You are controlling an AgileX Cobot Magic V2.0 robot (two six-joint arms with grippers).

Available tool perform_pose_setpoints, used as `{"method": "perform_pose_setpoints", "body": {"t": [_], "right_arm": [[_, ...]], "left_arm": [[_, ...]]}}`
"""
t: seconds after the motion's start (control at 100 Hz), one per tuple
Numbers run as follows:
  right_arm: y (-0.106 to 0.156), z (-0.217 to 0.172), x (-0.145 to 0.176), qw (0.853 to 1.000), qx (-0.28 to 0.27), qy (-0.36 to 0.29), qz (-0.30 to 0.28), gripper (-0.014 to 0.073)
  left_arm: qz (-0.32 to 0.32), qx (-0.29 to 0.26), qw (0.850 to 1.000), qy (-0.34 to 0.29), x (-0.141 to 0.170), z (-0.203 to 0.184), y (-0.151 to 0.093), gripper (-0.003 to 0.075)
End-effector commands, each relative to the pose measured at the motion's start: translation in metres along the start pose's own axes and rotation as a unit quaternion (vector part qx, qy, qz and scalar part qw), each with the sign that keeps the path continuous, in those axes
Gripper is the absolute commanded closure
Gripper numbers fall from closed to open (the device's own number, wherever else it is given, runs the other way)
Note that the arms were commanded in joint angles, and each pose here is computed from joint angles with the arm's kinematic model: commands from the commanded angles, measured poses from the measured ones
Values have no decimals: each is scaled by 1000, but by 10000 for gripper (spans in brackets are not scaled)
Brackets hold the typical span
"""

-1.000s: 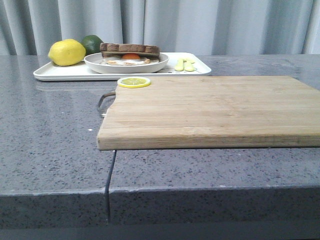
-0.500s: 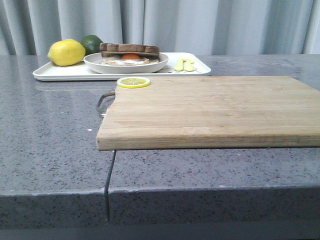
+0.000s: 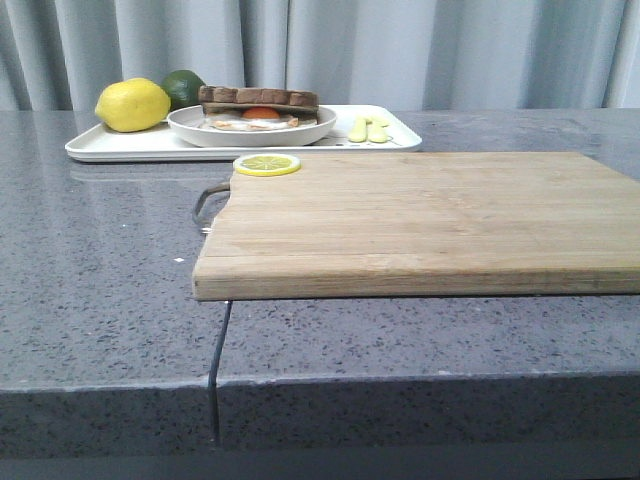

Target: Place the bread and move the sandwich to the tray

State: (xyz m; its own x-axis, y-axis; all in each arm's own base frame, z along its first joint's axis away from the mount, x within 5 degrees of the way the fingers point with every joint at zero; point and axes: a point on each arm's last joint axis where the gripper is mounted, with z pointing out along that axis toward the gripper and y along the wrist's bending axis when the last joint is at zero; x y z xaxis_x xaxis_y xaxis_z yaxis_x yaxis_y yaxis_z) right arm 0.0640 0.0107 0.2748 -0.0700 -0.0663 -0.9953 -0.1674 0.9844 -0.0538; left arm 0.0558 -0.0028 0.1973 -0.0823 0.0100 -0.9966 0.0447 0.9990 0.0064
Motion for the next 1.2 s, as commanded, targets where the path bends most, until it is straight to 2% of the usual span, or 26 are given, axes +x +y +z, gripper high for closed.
{"method": "perform_pose_setpoints", "body": {"t": [0.0,0.45,0.92,1.19], "right_arm": [[-1,-2,-16,999,7,-49,-9,711],[-1,-1,-11,999,7,-46,-10,711],[2,-5,60,996,11,-89,9,711],[3,-4,71,997,11,-80,13,711]], "left_arm": [[-5,-1,999,-49,-4,-2,0,739],[-5,-1,999,-49,-4,-2,0,739],[-5,-1,999,-49,-4,-2,0,739],[-5,-1,999,-49,-4,-2,0,739]]}}
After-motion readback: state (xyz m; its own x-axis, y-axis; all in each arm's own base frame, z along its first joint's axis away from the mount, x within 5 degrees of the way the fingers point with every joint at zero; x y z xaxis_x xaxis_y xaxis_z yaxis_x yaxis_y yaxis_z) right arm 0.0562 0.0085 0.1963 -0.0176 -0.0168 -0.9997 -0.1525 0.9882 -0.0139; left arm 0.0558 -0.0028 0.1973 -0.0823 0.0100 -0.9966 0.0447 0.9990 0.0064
